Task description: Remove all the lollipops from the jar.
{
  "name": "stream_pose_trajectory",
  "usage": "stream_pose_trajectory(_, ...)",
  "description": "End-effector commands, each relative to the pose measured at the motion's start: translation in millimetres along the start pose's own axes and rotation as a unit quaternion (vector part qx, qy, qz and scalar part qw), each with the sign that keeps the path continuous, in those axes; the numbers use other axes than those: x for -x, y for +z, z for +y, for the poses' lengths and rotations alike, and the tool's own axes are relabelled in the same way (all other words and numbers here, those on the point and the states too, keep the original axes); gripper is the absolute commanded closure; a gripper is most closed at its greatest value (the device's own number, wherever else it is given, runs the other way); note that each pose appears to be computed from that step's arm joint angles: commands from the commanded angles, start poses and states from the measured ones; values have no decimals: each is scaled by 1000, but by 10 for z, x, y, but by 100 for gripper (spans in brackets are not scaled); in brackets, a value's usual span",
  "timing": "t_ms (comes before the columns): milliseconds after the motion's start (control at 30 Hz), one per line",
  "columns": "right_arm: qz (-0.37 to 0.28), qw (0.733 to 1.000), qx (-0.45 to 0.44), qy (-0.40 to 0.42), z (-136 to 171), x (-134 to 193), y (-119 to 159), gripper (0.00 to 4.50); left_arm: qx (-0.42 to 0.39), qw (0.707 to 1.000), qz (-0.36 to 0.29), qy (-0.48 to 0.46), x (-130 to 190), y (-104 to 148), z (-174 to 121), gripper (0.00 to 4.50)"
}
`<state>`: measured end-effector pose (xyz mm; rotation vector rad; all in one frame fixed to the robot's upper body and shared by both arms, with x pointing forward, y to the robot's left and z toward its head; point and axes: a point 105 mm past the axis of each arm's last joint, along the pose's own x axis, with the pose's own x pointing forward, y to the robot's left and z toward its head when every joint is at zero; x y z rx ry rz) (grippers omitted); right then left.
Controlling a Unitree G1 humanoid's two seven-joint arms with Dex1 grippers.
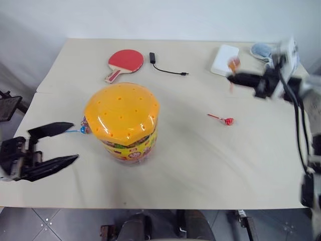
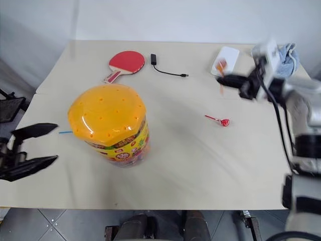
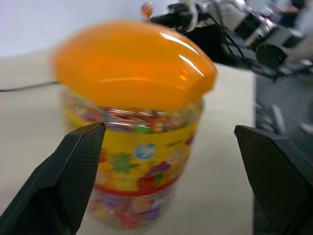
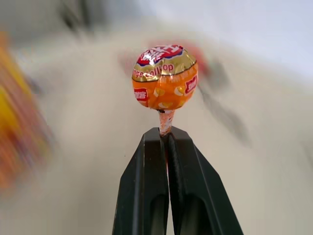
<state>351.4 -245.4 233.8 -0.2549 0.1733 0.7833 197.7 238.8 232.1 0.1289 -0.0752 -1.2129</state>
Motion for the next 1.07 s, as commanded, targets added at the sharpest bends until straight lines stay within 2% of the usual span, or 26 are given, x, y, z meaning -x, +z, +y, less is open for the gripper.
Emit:
stream_pose_trajectory(33, 78, 995, 51, -29, -14, 310, -402, 446, -14, 999, 36, -32, -11, -49, -49, 0)
stream_pose_trajectory(100, 128, 989, 71, -26, 22, 419, -681, 446, -12, 998, 50, -41, 0, -95, -62, 0)
stream_pose_trajectory(167, 136, 988, 39, -55, 12, 485, -899, 446, -15, 997, 57, -46, -4, -121, -63, 0)
stream_pose_trajectory(300, 141, 985, 17, -94, -50, 511, -1063, 446, -35, 997, 50, -39, -30, -93, -15, 0)
stream_pose_trajectory(400, 144, 985, 8, -95, -41, 519, -1120, 379, -44, 998, 38, -19, -37, -48, 35, 0)
stream_pose_trajectory(600, 114, 990, 19, -76, -37, 626, -1059, 172, -11, 999, 32, 29, 49, -25, 112, 0)
stream_pose_trajectory(633, 96, 993, 26, -62, -7, 634, -1021, 134, -1, 999, 34, 43, 71, -36, 142, 0)
stream_pose_trajectory(700, 9, 998, 49, -31, 73, 637, -794, 57, 5, 996, 35, 78, 146, -63, 221, 0)
stream_pose_trajectory(767, -109, 992, 64, 5, 190, 667, -475, 3, 2, 989, 66, 134, 285, -189, 330, 0)
stream_pose_trajectory(833, -158, 984, 76, 30, 311, 637, -296, 3, -9, 981, 87, 171, 440, -319, 389, 0)
stream_pose_trajectory(900, -174, 979, 71, 81, 522, 560, -209, 3, -12, 976, 92, 199, 567, -414, 431, 0)
stream_pose_trajectory(967, -164, 970, 89, 155, 847, 427, -251, 3, -28, 967, 91, 234, 676, -503, 466, 0)
stream_pose_trajectory(1067, -173, 962, 109, 184, 1072, 282, -287, 3, -56, 952, 102, 285, 785, -617, 520, 0)
